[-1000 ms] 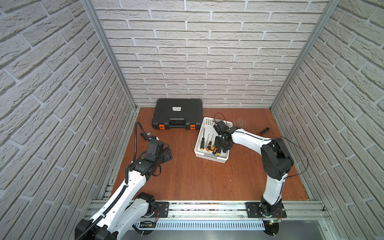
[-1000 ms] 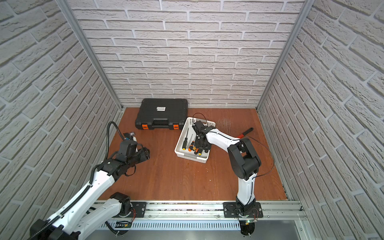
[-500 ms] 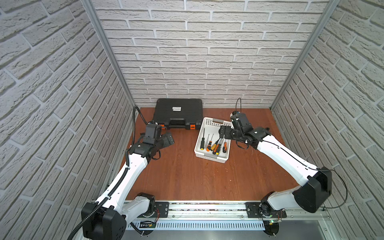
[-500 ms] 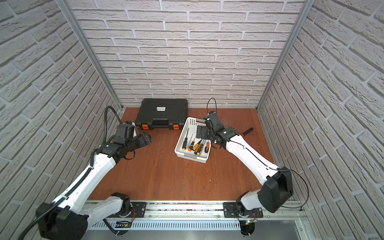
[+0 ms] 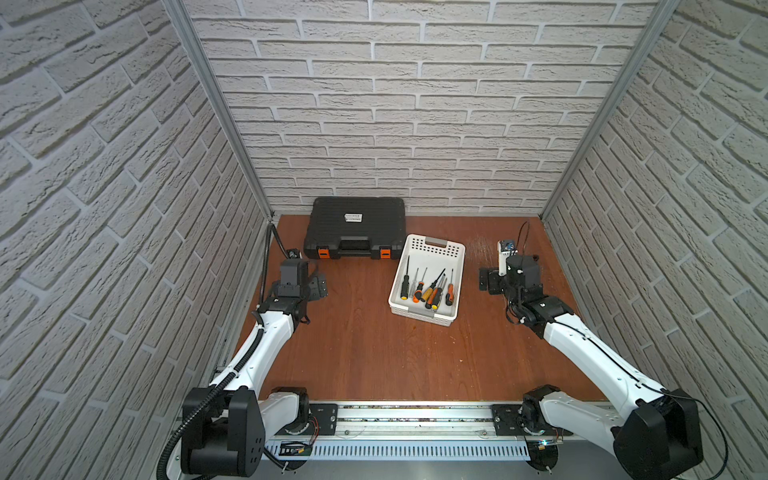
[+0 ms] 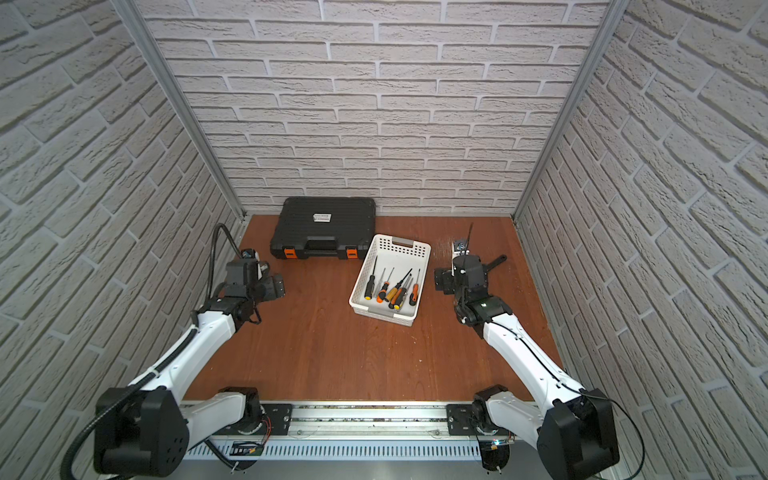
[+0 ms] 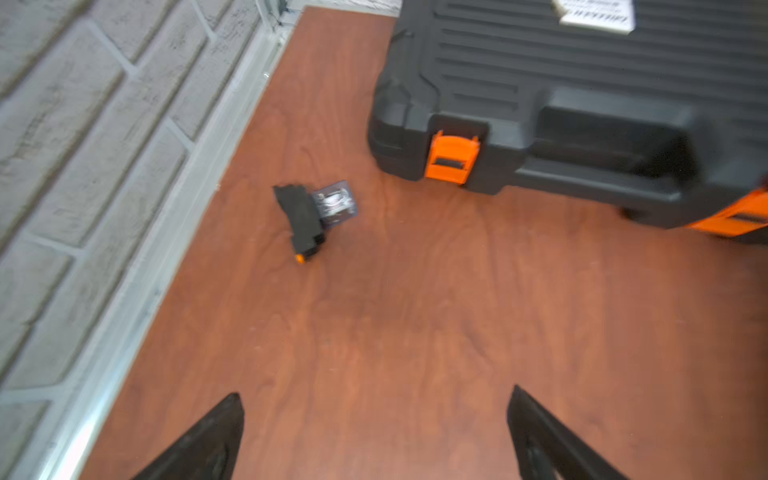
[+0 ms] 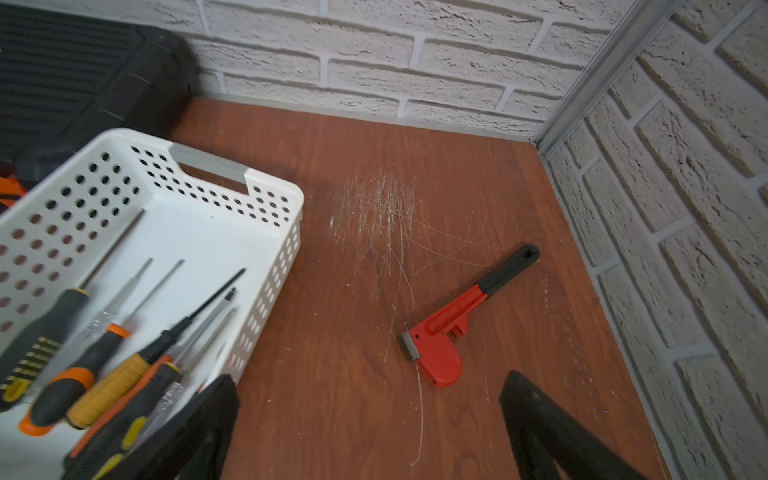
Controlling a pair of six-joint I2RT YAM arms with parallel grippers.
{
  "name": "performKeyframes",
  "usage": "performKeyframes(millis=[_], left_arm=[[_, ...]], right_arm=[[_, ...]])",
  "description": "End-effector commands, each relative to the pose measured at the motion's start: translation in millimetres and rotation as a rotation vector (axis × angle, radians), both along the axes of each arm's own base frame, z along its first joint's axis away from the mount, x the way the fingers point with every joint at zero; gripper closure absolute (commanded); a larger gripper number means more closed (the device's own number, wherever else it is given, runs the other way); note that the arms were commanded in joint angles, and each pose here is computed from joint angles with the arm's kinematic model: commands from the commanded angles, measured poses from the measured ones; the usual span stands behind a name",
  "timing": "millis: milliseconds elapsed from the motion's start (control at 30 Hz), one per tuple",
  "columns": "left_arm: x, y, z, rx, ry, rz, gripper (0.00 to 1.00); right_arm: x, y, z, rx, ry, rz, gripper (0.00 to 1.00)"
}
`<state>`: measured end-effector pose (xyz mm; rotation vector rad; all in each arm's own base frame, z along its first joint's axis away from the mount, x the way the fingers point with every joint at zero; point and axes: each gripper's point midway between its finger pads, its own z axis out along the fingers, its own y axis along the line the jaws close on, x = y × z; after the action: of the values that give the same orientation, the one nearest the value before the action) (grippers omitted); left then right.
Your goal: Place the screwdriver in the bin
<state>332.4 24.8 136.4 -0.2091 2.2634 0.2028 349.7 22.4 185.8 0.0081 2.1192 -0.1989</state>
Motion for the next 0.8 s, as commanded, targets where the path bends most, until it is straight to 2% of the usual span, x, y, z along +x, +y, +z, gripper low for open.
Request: performKeyframes(millis=[0,167,267,500,700,767], left_arm=[[13,32,13,0.134,-0.123,0.076,0.02],[20,41,-18,0.161,-0.123,0.074,0.02],[27,44,-26,0.119,-0.183,0.059,0.02],[52,35,-23,0.065,-0.319,0.006,0.02],[58,33,-44,0.067,-0.349,0.002,0.02],[58,31,-44,0.079,-0.374,-0.008,0.02]], right_arm=[[10,-16,21,0.002,-0.174,-0.023,0.0],[16,-24,-24,0.039,-0.163,-0.034,0.0],[21,-28,-42,0.047,-0.178,-0.037,0.0],[25,-28,-66,0.078,-0.217,-0.025,0.0],[29,-31,-86,0.116,-0.271,-0.016,0.0],[31,-29,-88,0.115,-0.246,-0.005,0.0]])
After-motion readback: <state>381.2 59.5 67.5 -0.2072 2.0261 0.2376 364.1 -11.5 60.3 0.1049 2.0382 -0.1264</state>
